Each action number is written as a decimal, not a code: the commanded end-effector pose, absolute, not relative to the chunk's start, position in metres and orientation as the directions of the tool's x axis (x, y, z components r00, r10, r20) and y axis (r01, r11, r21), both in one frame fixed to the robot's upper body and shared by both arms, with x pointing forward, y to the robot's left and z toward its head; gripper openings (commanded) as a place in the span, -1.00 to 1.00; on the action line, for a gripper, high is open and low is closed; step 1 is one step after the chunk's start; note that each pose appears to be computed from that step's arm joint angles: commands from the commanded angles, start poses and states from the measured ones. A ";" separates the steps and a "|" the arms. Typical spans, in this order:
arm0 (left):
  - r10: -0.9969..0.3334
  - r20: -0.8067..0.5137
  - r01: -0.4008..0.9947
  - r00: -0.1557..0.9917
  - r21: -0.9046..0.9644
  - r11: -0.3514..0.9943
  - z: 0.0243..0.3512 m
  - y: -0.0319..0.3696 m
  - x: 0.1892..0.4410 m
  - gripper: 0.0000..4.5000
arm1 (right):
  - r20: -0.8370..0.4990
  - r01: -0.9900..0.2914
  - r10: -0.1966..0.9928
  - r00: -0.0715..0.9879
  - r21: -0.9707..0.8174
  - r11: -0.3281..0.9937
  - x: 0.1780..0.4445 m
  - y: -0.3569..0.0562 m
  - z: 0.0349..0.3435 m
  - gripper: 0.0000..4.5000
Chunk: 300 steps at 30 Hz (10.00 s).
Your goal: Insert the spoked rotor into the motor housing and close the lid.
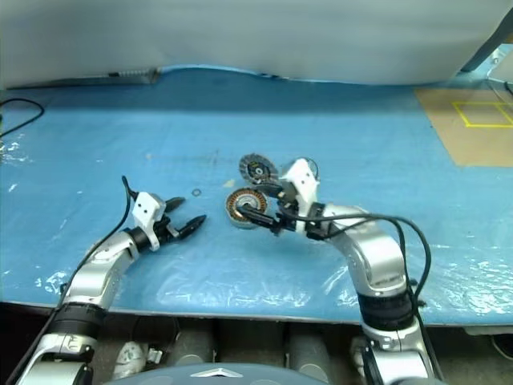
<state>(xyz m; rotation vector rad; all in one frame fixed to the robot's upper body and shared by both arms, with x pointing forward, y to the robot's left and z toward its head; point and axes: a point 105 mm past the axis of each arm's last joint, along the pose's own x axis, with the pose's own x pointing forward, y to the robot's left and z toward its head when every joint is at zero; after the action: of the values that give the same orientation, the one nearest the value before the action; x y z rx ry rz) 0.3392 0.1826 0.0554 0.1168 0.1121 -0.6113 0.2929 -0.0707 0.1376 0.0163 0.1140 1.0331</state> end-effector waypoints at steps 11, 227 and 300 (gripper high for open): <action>-0.490 -0.117 0.503 0.864 0.158 0.850 0.063 0.186 0.387 1.00 | -0.063 -0.720 0.719 0.693 -0.113 0.684 0.293 -0.112 0.065 0.69; -0.786 -0.008 0.781 0.619 0.111 0.614 0.063 0.113 0.297 -0.98 | -0.480 -0.851 0.703 0.524 -0.259 0.457 0.348 -0.047 0.115 -1.00; -0.768 -0.022 0.766 0.640 0.102 0.635 0.056 0.111 0.296 -0.98 | -0.531 -0.902 0.733 0.425 -0.186 0.388 0.334 -0.026 0.096 -1.00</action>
<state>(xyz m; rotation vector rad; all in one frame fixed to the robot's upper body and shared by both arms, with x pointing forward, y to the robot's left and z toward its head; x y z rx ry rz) 0.2962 0.1125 0.0515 0.0981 0.0000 -0.8740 0.3388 -0.0293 0.0966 -0.5021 0.3991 1.0529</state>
